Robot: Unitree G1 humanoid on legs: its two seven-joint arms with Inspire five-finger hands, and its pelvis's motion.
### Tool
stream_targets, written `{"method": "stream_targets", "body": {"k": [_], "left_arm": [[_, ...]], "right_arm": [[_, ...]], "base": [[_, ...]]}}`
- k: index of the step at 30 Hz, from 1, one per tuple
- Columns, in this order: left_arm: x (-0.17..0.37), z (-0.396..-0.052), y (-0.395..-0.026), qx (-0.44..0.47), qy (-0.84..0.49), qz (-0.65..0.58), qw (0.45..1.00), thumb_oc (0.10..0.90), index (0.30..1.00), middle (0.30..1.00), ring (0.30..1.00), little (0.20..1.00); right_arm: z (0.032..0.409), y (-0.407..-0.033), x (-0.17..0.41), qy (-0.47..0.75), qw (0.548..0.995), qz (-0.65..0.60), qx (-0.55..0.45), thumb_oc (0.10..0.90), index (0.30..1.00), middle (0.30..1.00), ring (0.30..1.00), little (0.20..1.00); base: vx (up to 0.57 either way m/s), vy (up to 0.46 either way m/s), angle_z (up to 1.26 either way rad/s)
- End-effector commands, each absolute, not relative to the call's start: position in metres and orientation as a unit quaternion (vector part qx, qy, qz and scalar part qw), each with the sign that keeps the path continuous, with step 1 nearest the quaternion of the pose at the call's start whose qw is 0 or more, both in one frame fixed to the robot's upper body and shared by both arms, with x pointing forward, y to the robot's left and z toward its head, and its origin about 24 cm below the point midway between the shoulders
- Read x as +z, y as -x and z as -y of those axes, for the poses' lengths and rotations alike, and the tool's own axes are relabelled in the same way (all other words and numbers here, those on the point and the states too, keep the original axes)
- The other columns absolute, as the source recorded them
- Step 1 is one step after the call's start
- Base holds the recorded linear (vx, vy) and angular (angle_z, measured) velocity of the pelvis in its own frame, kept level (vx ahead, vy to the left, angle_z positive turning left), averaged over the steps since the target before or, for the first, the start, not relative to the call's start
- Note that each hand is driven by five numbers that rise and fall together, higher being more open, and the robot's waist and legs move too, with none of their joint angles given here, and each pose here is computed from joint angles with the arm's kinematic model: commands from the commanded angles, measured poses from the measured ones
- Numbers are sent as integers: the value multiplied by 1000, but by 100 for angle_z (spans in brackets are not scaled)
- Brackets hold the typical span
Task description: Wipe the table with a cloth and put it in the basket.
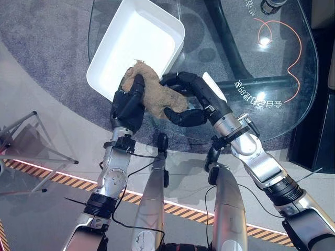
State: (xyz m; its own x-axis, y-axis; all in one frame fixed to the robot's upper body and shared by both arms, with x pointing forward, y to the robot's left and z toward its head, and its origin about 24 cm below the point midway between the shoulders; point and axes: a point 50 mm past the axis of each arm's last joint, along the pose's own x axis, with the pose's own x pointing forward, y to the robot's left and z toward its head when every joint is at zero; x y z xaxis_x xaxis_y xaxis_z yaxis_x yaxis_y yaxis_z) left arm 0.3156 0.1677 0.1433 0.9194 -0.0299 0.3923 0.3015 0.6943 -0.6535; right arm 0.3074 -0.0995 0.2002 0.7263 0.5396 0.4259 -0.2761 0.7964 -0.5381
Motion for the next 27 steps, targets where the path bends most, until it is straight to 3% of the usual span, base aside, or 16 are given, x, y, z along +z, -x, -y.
{"method": "stream_targets", "body": {"k": [1, 14, 27], "left_arm": [[207, -181, -301, -97, 361, 357, 856, 100, 300, 300, 300, 200], [232, -199, -293, 10, 324, 443, 836, 100, 300, 300, 300, 200], [274, -204, -288, 78, 168, 531, 827, 100, 300, 300, 300, 200]], "right_arm": [[74, -271, 273, 151, 826, 483, 250, 800, 900, 900, 900, 900], [81, -281, 278, 128, 845, 481, 195, 800, 900, 900, 900, 900], [138, -310, 259, 99, 897, 430, -42, 800, 900, 900, 900, 900]], "base": [[0, 0, 0], [0, 0, 0], [1, 12, -1]]}}
